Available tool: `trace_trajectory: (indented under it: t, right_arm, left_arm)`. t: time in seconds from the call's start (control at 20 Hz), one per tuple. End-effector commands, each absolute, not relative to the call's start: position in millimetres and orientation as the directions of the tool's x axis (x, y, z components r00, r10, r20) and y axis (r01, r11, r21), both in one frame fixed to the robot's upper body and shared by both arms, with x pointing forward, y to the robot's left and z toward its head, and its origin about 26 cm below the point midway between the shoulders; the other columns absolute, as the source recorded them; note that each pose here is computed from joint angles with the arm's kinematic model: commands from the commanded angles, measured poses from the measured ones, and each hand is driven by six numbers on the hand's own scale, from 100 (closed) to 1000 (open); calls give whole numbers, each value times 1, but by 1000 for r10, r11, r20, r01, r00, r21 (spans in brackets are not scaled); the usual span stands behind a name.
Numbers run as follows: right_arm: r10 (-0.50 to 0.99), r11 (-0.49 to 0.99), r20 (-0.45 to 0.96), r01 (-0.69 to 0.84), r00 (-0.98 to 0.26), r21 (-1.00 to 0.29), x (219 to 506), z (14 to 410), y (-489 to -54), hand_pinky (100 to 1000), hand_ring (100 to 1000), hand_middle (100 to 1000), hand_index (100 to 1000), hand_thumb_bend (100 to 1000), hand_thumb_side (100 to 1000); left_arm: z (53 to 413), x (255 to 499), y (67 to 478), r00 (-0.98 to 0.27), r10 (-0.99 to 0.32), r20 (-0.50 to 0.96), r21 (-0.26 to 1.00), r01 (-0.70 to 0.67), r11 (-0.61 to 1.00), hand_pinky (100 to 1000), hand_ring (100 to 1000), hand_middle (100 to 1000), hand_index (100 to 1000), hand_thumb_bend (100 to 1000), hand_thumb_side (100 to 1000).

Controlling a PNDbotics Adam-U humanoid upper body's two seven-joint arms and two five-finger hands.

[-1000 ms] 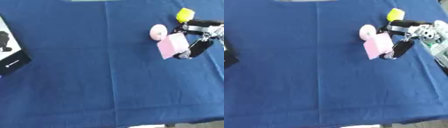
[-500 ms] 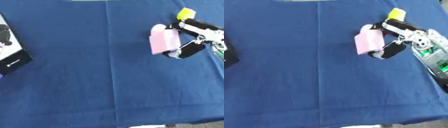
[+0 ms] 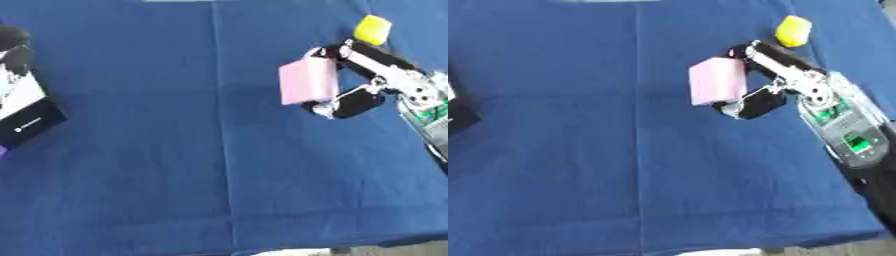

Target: Pick up the objects with one hand, pass them to the other hand, and then place them into the box on the other side of the table.

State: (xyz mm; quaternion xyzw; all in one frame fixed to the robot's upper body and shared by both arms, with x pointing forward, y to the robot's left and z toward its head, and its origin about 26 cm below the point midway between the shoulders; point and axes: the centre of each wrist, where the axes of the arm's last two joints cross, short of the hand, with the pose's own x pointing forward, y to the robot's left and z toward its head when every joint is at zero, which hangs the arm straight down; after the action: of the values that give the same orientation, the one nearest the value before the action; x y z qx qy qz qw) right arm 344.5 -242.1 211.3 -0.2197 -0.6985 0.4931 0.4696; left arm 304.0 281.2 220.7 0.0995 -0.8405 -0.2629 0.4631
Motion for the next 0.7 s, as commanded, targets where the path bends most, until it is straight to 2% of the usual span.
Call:
trace_trajectory:
  t: [0.05, 0.1, 0.15, 0.4, 0.7]
  right_arm:
    - [754, 443, 446, -127, -482, -887, 347, 213, -235, 718, 591, 447, 540, 100, 100]
    - [747, 454, 455, -128, -484, -882, 349, 211, -232, 721, 591, 448, 540, 100, 120]
    - [742, 460, 460, -129, -488, -878, 350, 209, -230, 725, 591, 447, 541, 100, 100]
    - [715, 498, 494, -136, -495, -856, 356, 201, -219, 721, 588, 444, 538, 100, 108]
    - [639, 579, 583, -184, -502, -794, 360, 193, -206, 708, 584, 440, 537, 100, 159]
  left_arm:
    - [239, 299, 279, -596, -445, 668, 598, 74, 798, 725, 817, 738, 768, 422, 541]
    - [241, 299, 278, -602, -450, 659, 610, 79, 788, 725, 816, 736, 769, 475, 565]
    - [243, 299, 278, -608, -457, 649, 624, 82, 777, 725, 815, 737, 769, 421, 538]
    - [251, 299, 275, -629, -486, 608, 681, 97, 726, 725, 814, 738, 771, 423, 538]
    - [255, 300, 273, -641, -499, 583, 712, 108, 693, 726, 814, 739, 773, 427, 537]
